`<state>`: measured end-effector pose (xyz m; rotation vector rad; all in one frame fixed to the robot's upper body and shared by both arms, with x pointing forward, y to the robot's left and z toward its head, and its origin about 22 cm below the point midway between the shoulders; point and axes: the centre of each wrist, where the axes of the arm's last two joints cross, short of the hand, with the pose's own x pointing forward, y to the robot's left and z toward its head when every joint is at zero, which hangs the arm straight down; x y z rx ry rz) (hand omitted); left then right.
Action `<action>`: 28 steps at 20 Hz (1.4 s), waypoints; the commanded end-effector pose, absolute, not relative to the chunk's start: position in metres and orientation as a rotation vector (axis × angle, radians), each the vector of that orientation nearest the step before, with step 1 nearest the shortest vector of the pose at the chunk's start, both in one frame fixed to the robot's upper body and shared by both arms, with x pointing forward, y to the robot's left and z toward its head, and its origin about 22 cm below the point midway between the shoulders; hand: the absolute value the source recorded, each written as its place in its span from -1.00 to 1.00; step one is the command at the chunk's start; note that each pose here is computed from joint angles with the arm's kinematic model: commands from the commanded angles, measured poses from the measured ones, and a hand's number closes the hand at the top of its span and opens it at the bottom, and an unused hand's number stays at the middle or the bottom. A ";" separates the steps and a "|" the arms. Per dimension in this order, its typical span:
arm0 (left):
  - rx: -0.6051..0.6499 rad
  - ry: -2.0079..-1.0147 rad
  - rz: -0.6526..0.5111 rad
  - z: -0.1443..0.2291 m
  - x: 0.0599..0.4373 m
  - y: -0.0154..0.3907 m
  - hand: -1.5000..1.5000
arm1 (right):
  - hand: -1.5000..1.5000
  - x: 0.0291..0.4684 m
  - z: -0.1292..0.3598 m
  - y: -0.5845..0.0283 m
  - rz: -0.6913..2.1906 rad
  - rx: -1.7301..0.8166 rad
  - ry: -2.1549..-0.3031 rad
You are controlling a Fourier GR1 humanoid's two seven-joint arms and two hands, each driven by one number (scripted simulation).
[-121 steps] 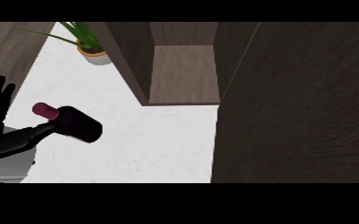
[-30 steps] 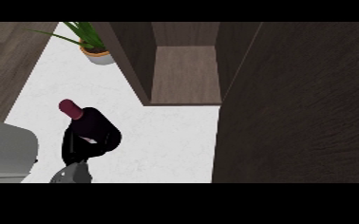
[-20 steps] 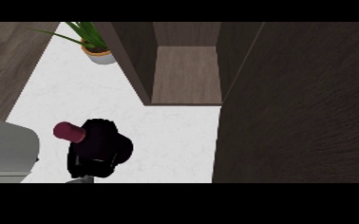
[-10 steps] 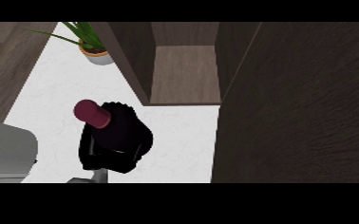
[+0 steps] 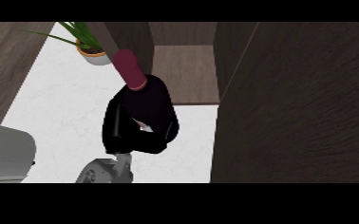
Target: Pick up the wine, place it into the cabinet and close the cabinet
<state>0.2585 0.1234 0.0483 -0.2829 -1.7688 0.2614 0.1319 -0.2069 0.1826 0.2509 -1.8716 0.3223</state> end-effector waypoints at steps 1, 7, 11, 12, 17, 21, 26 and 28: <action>-0.253 -1.745 0.262 0.062 0.274 0.108 1.00 | -1.00 0.088 0.207 -0.218 0.317 0.353 -1.931; -0.174 -1.725 0.241 0.051 0.299 0.102 1.00 | -1.00 0.084 0.212 -0.218 0.324 0.351 -1.928; -0.113 -1.700 0.226 0.019 0.286 0.093 1.00 | -1.00 0.086 0.207 -0.217 0.305 0.372 -1.948; -0.098 -1.702 0.217 0.040 0.315 0.085 1.00 | -1.00 0.094 0.209 -0.214 0.341 0.376 -1.937; -0.097 -1.671 0.210 0.014 0.315 0.082 1.00 | -1.00 0.091 0.207 -0.220 0.332 0.393 -1.937; -0.075 -1.656 0.216 -0.004 0.313 0.084 1.00 | -1.00 0.092 0.202 -0.217 0.304 0.398 -1.916; -0.092 -1.657 0.270 -0.032 0.315 0.098 1.00 | -1.00 0.098 0.196 -0.215 0.310 0.375 -1.908; -0.108 -1.643 0.287 -0.016 0.336 0.091 1.00 | -1.00 0.095 0.197 -0.221 0.343 0.381 -1.921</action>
